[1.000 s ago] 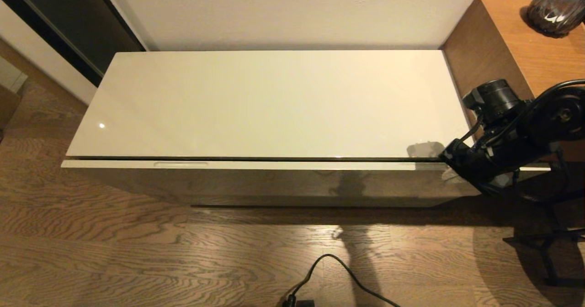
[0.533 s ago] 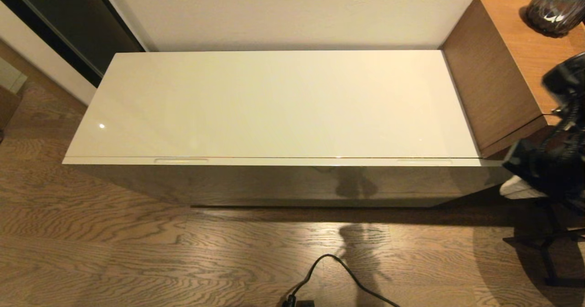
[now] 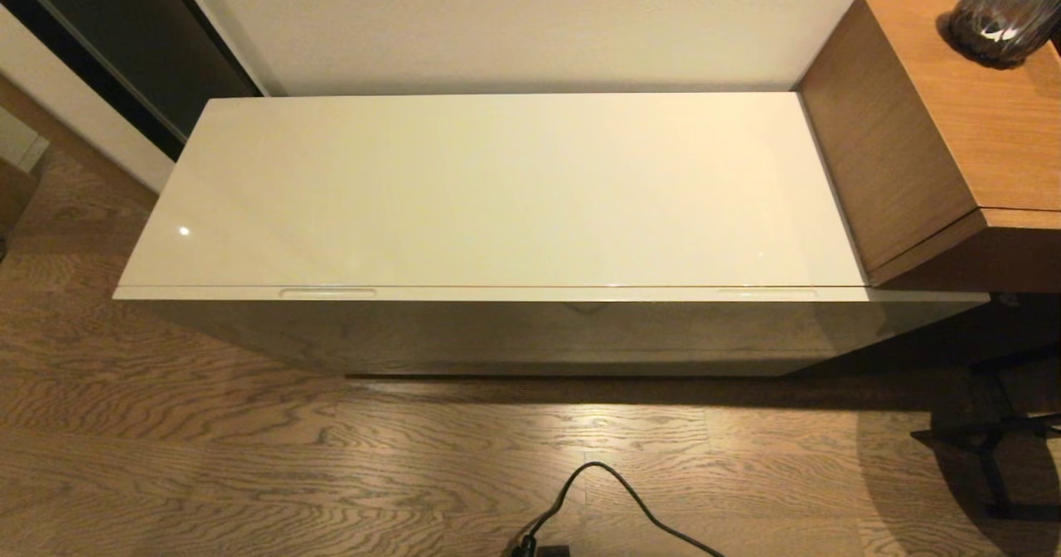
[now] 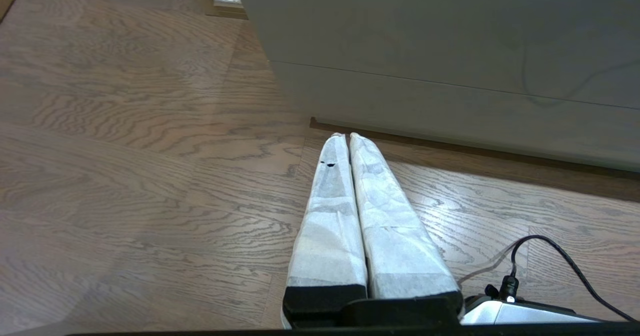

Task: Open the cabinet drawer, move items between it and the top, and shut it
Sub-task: Open the drawer

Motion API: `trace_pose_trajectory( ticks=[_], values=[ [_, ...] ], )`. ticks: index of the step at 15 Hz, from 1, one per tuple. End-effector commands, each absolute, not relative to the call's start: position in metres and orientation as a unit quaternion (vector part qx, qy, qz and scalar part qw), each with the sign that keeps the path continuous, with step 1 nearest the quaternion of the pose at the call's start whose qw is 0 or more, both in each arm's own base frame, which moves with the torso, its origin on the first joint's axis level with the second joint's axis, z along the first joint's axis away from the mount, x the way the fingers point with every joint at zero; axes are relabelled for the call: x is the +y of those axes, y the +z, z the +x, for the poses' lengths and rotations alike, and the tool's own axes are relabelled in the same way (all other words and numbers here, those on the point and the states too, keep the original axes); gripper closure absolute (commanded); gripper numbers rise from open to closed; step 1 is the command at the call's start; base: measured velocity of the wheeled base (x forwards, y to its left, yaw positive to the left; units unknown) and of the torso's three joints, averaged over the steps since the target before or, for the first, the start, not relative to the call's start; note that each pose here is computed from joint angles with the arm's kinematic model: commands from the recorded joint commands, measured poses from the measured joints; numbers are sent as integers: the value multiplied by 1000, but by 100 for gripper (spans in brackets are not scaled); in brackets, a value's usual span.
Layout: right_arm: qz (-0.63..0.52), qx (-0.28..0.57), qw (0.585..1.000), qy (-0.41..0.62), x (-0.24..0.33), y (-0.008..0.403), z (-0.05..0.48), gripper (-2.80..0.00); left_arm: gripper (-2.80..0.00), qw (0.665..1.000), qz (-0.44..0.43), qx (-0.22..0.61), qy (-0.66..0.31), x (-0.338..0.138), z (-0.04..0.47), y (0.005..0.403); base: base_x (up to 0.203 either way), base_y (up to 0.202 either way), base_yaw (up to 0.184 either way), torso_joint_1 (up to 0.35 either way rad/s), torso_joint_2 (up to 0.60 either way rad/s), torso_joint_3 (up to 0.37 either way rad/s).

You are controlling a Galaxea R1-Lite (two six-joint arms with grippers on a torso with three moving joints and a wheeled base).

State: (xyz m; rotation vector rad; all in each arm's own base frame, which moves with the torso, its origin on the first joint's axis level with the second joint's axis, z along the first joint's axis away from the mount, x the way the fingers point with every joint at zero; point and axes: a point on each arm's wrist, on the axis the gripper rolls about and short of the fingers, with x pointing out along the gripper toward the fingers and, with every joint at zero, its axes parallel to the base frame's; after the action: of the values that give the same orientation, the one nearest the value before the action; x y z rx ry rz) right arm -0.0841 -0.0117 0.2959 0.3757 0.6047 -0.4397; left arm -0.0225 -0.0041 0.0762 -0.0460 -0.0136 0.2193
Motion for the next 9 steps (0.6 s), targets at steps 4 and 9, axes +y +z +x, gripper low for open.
trace_pose_trajectory(
  ticks=[4,9],
  values=[
    [40,205,961,-182,-4,220,-156,0,0,993,-22,-26,109,-5,-25,75,0,0,0,0,0,0],
    [-13,-22,989,-144,-6,190,-117,0,0,993,-22,-26,109,-5,-25,75,0,0,0,0,0,0]
  ],
)
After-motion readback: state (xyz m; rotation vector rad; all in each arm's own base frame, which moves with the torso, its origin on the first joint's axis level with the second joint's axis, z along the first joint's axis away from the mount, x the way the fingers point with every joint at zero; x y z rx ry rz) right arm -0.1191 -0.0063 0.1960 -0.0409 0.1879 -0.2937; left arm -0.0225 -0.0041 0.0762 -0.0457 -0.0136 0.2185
